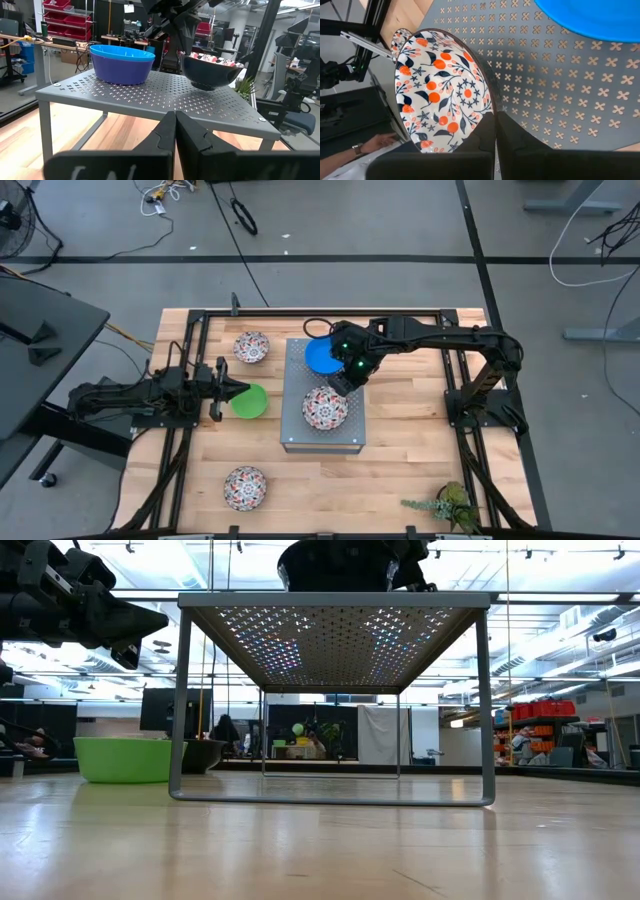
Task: Pick & Place Mini bowls
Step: Put the middle white patterned bowl on the shelf, then stack the top white patterned bowl on top of the white patterned bowl on the shelf
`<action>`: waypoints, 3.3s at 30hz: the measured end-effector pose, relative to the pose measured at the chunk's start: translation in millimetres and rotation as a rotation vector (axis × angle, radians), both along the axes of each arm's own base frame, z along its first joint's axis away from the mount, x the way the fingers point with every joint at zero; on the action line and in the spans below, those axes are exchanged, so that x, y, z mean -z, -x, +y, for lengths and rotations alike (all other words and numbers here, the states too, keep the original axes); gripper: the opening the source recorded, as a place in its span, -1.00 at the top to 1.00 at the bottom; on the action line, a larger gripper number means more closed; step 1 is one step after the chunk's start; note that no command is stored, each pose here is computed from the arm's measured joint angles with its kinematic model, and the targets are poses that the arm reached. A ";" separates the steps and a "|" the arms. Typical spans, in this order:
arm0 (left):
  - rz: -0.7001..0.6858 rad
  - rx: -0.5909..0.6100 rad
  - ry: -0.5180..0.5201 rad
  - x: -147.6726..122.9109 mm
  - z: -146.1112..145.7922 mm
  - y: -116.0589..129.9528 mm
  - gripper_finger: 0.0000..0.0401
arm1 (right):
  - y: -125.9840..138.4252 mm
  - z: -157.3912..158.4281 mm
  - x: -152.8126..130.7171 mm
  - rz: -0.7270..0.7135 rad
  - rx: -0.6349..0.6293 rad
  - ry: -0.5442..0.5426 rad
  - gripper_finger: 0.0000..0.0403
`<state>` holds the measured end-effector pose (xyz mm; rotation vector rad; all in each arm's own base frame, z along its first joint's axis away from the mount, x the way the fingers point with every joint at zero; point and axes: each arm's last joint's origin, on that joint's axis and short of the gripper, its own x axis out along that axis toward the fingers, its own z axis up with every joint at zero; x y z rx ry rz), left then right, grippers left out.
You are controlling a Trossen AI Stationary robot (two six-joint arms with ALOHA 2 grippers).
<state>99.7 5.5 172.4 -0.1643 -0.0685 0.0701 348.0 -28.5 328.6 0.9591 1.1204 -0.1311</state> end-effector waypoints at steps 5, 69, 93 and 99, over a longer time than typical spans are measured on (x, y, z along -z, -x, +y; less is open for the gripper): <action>0.000 0.000 0.000 0.0 0.0 0.0 0.93 | -0.3 2.5 0.2 0.002 0.002 0.019 1.00; 0.000 0.000 0.000 0.0 0.0 0.0 0.93 | -1.6 9.4 0.6 0.005 0.012 0.051 0.31; -0.001 0.000 0.000 -0.1 0.0 0.0 0.93 | 11.3 -1.1 -14.2 -0.044 0.006 0.079 0.15; 0.000 0.000 0.000 0.0 0.0 0.0 0.93 | 26.3 3.0 -33.3 -0.128 -0.041 0.195 0.15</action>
